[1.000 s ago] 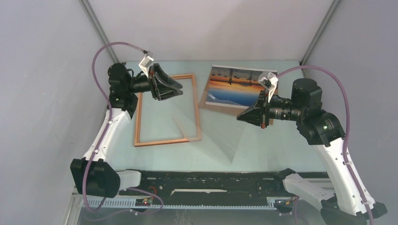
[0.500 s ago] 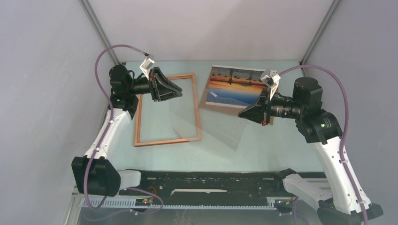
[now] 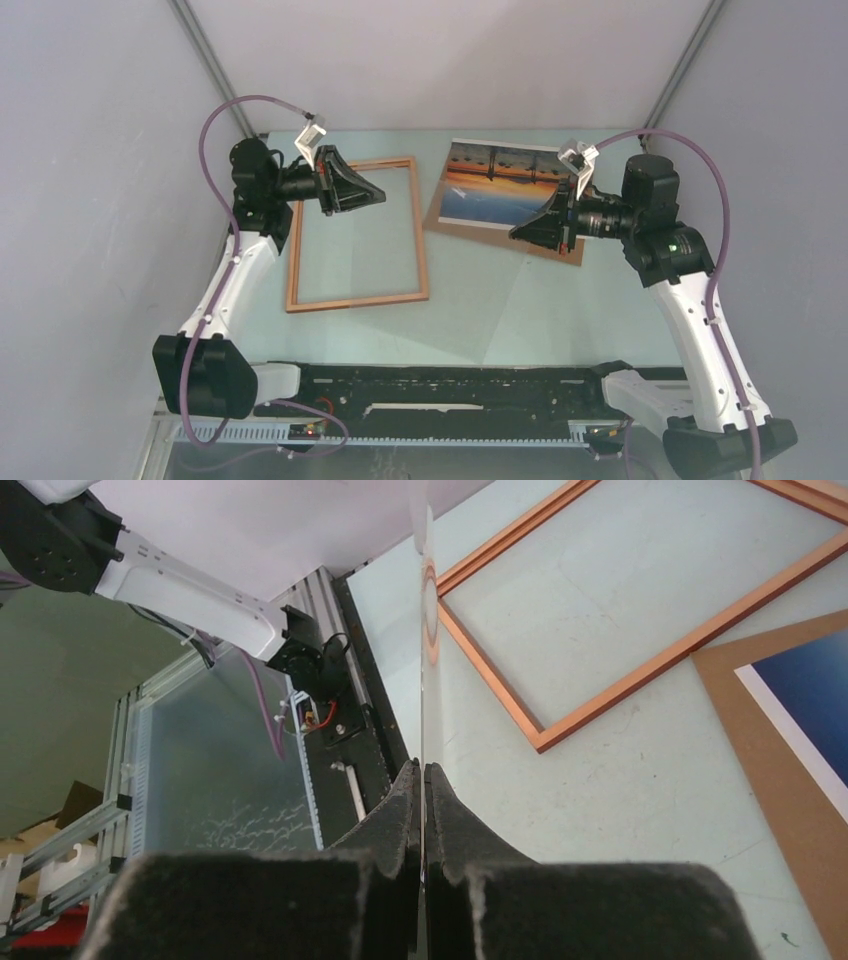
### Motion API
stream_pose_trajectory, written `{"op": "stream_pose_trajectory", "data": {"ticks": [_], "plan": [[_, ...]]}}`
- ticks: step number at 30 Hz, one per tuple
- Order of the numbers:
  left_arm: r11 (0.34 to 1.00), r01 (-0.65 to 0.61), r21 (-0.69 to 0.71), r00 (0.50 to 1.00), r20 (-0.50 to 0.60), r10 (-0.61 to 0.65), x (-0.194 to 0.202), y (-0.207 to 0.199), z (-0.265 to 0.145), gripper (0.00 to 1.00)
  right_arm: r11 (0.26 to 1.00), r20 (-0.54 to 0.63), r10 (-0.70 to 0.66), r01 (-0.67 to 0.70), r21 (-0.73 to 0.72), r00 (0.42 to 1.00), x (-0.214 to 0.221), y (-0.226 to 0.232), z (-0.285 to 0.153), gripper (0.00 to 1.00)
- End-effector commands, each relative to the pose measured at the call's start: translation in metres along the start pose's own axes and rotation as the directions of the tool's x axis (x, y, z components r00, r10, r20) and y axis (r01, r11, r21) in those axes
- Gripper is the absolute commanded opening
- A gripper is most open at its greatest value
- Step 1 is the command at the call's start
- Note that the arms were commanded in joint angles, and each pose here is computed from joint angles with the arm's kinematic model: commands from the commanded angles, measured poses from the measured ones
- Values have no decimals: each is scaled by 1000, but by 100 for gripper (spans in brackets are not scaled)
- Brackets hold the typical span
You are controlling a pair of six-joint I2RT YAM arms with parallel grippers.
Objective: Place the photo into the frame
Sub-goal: Pick up the photo frame item at the center of the board.
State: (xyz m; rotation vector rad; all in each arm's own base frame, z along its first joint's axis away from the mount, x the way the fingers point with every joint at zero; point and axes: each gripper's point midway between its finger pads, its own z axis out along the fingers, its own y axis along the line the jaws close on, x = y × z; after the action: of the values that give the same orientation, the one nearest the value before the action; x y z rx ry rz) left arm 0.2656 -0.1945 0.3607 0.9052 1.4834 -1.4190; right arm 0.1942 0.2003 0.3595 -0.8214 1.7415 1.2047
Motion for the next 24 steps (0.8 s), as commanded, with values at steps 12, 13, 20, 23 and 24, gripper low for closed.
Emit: {"op": "stream_pose_trajectory", "data": {"ticks": [12, 13, 20, 23, 24], "plan": [[999, 21, -40, 999, 28, -20, -3, 4, -2, 0, 989, 106, 149, -145, -38, 983, 1, -37, 3, 89], [999, 21, -48, 999, 34, -20, -4, 3, -2, 0, 987, 129, 158, -153, -49, 979, -1, -40, 2, 92], [986, 83, -144, 989, 133, -64, -15, 3, -5, 0, 980, 192, 193, -180, -79, 962, 5, -59, 7, 93], [977, 138, -164, 978, 180, -108, -22, 3, -6, 0, 972, 202, 223, -202, -121, 954, 12, -65, 16, 93], [974, 160, -162, 973, 191, -128, -24, 2, -5, 0, 968, 196, 237, -214, -130, 952, 15, -68, 19, 92]]}}
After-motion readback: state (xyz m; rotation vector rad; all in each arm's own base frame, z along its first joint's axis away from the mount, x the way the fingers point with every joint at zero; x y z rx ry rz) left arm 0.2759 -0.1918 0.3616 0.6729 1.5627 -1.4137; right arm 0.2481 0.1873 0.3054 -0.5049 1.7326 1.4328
